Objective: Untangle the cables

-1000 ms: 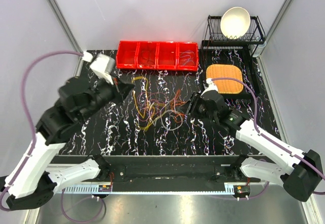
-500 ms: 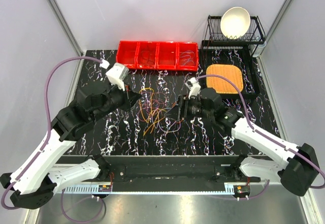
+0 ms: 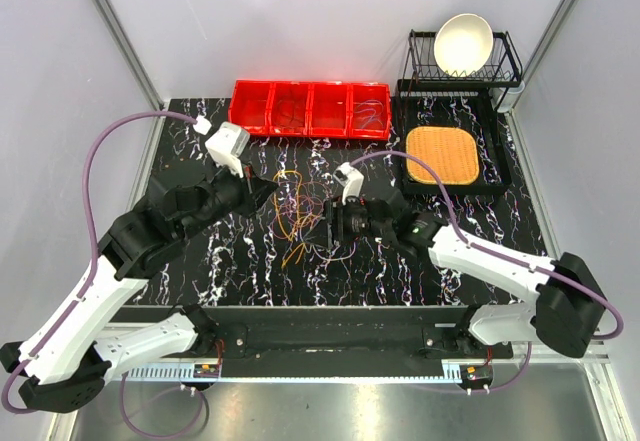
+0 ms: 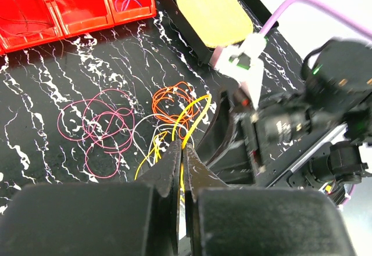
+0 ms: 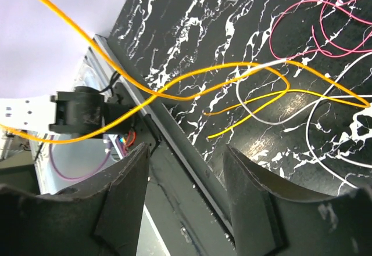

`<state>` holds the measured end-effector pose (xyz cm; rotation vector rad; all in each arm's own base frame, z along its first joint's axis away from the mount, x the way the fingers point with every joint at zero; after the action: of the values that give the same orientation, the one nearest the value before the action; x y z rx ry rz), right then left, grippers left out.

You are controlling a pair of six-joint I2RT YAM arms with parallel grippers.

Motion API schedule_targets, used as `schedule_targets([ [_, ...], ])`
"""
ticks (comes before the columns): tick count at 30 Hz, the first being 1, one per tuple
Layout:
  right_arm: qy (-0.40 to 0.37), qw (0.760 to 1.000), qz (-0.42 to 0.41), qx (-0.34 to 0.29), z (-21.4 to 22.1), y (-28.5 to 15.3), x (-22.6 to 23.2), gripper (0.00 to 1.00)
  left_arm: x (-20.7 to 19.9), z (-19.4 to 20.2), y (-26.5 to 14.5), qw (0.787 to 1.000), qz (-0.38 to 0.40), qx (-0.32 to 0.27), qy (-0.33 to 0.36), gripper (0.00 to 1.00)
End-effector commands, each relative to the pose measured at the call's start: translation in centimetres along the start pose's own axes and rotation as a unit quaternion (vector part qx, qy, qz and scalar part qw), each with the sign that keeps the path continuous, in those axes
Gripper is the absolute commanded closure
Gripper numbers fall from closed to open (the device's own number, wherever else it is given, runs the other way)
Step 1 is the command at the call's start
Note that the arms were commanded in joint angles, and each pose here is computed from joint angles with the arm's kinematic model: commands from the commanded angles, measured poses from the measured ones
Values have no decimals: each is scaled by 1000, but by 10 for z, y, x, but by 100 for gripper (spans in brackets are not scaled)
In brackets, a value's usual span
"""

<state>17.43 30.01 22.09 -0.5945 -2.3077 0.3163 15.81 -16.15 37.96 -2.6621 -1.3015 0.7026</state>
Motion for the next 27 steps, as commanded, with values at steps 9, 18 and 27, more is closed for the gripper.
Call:
schedule_targets([
  [9,-28,998,-4,-64,8,37,-13,41,-6,-23,0,998,-1,-55,-27,100],
  [18,-12,996,-4,-89,14,63,-28,45,-8,-25,0,998,3,-56,-34,100],
  [27,-9,995,-10,-102,18,76,-29,49,-8,-24,1,998,3,-55,-37,100],
])
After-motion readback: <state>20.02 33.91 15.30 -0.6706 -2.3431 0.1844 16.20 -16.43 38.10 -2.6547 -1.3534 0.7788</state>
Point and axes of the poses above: each gripper's point midway between its finger pads, its own y axis out along the fingers, its own x axis along the line the jaws close on, z = x × y, the point moved 6 cm from there along -y, back along the fingers, and after that the axes turned 5 degrees about -y, right-handed, at the moved point
